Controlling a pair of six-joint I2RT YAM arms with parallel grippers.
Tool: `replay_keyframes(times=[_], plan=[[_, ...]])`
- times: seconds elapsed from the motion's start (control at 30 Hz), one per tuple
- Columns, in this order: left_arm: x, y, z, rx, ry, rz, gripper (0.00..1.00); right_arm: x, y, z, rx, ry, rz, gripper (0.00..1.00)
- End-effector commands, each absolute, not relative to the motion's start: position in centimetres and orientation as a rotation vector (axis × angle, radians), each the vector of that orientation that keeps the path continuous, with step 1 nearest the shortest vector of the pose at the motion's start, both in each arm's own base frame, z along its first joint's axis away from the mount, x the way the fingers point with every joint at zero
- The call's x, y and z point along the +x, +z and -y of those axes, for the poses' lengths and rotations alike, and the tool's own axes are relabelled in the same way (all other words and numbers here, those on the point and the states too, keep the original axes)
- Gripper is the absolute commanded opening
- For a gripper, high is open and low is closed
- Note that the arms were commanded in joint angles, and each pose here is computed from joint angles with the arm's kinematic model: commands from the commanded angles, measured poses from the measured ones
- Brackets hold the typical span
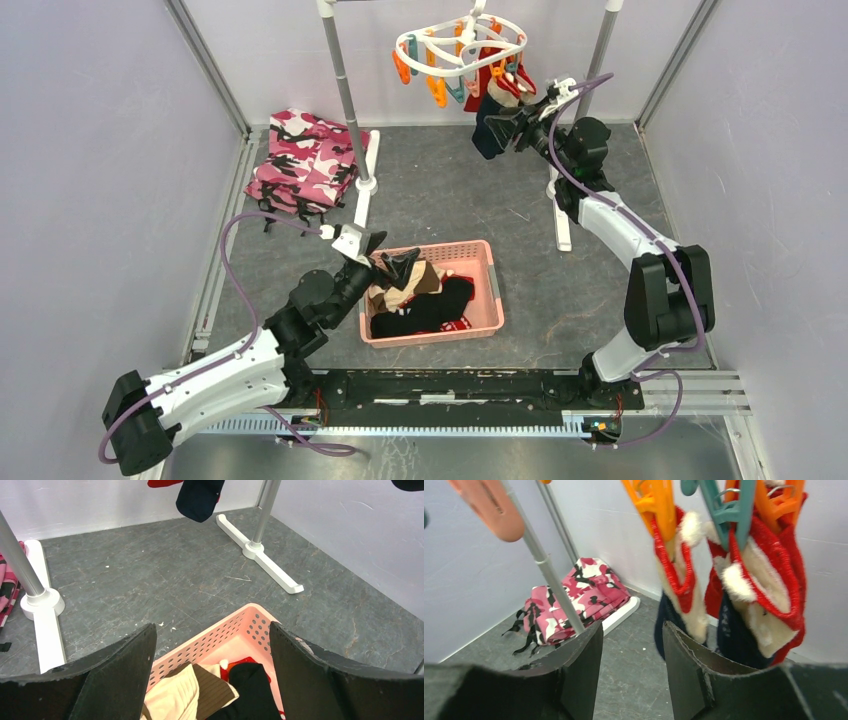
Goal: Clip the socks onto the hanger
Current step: Rotate the hanger at the clothesline.
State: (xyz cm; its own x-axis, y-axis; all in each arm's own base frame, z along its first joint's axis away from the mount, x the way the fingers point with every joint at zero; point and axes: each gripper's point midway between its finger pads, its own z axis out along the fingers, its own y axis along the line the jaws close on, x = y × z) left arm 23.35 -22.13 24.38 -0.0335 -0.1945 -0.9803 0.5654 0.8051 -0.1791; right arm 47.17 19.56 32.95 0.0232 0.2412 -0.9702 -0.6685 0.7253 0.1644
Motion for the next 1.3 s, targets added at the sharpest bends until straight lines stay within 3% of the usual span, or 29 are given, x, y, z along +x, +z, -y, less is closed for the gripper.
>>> replay_keyframes(times=[0.0,0.57,1.1,1.27], plan=[[23.5,24.7,21.6,0.319,-0.591,-1.475,0.88,48.9,34.6,-18.5,-0.341,0.643,-1.353,0.54],[22.7,21.3,23.1,0.429,-0.611,-1.634,0.9,47.3,34.9,-19.8,-0.442,0.704,-1.322,0.55],[24.6,12.0,25.7,0.429,-0.5,-2.04,0.59,44.1,33.9,-19.8,-0.494,0.727,-1.32,0.56],[26.1,9.3,26.0,0.39,-0.393,-2.147,0.57,43.8,33.6,-19.8,-0.497,0.735,-1.325,0.56]])
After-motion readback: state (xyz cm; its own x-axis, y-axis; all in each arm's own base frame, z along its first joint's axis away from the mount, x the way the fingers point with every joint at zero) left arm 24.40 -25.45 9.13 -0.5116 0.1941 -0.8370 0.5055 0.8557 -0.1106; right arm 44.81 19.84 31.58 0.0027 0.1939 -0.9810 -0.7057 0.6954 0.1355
